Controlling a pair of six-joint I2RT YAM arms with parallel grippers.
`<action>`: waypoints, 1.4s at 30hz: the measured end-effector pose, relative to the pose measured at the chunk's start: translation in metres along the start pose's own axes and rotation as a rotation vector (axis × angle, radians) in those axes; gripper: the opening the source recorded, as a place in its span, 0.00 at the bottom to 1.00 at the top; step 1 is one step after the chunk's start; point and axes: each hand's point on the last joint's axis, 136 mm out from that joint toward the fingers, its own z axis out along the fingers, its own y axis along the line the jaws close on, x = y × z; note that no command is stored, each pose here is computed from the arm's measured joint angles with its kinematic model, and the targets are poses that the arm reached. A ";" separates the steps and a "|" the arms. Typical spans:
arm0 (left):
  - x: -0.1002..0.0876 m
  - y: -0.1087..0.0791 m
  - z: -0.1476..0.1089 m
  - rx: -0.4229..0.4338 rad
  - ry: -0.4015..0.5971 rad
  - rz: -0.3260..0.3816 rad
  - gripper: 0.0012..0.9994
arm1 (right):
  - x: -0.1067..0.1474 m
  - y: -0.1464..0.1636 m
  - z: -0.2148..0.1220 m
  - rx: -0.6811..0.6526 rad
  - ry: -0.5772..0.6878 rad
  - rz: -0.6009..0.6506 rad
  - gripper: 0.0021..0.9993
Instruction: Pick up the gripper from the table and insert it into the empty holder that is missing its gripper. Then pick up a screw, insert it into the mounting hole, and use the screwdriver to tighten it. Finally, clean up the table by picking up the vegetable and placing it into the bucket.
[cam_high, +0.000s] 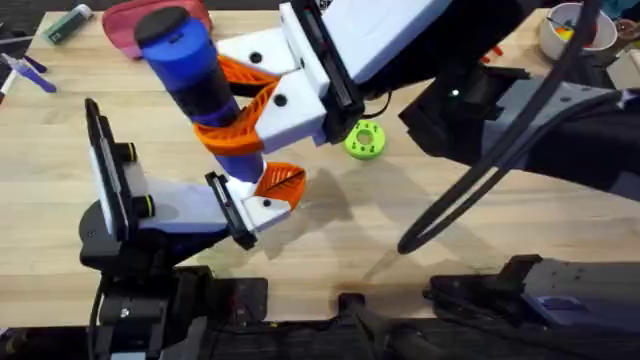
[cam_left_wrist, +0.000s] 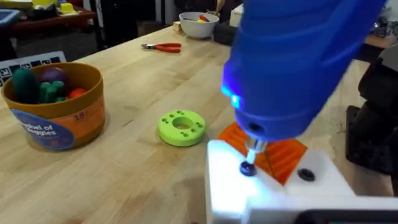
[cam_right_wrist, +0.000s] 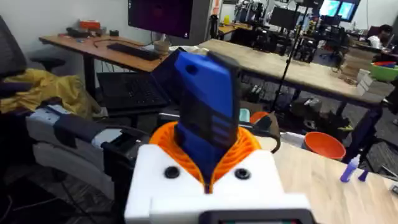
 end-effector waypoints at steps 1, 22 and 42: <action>0.000 0.000 0.000 0.000 0.000 0.000 0.00 | 0.000 0.000 0.000 0.000 0.000 0.000 0.02; 0.000 0.000 0.000 0.000 0.000 -0.001 0.00 | 0.009 -0.005 0.002 0.001 0.007 0.019 0.02; 0.000 0.000 0.000 0.000 0.000 0.000 0.00 | -0.033 -0.013 0.006 -0.048 -0.027 -0.030 0.02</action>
